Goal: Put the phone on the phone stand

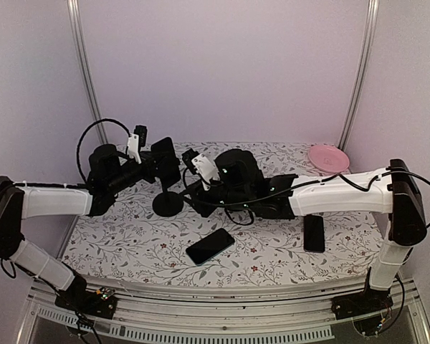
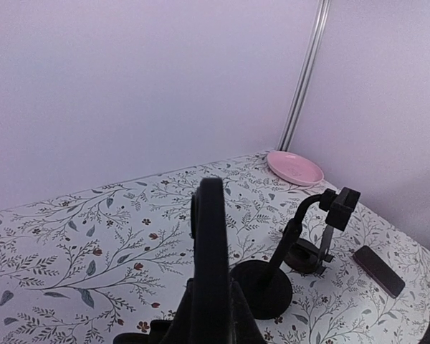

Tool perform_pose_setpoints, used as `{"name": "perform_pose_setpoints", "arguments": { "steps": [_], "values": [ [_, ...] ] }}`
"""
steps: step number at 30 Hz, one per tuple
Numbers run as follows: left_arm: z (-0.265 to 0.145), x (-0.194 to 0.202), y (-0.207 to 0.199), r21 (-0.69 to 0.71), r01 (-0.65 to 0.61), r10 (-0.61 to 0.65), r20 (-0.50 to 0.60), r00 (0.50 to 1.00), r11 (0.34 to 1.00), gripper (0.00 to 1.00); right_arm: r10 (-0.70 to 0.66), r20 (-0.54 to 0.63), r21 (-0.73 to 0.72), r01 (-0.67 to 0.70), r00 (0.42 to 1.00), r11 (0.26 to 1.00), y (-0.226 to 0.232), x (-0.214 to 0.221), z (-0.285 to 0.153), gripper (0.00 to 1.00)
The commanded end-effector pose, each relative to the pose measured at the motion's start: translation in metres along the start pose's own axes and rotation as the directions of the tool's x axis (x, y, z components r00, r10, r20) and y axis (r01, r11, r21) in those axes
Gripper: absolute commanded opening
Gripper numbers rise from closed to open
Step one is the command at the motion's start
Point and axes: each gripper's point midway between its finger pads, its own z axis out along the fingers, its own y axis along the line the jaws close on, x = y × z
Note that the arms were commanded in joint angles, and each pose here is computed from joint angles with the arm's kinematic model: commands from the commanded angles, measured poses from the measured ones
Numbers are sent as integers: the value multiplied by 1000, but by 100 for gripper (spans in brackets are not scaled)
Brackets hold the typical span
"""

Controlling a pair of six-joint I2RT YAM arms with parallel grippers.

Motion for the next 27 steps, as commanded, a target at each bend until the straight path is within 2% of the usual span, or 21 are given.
{"name": "perform_pose_setpoints", "arguments": {
  "steps": [1,10,19,24,27],
  "values": [
    [6,19,2,47,9,-5,-87,996,999,0,30,32,19,-31,999,999,-12,-13,-21,31],
    [23,-12,-13,249,-49,62,-44,997,967,0,47,52,63,-50,998,997,-28,-15,-42,31],
    [47,-36,-11,519,-54,64,-2,998,853,0,57,71,94,-64,996,994,-38,-18,-57,31],
    [67,-30,-4,645,-30,67,-33,997,764,0,69,50,112,-75,996,991,-46,-4,-63,31],
    [76,-19,9,660,-22,64,-39,997,751,0,76,45,119,-81,996,990,-49,0,-66,31]
  ]
}}
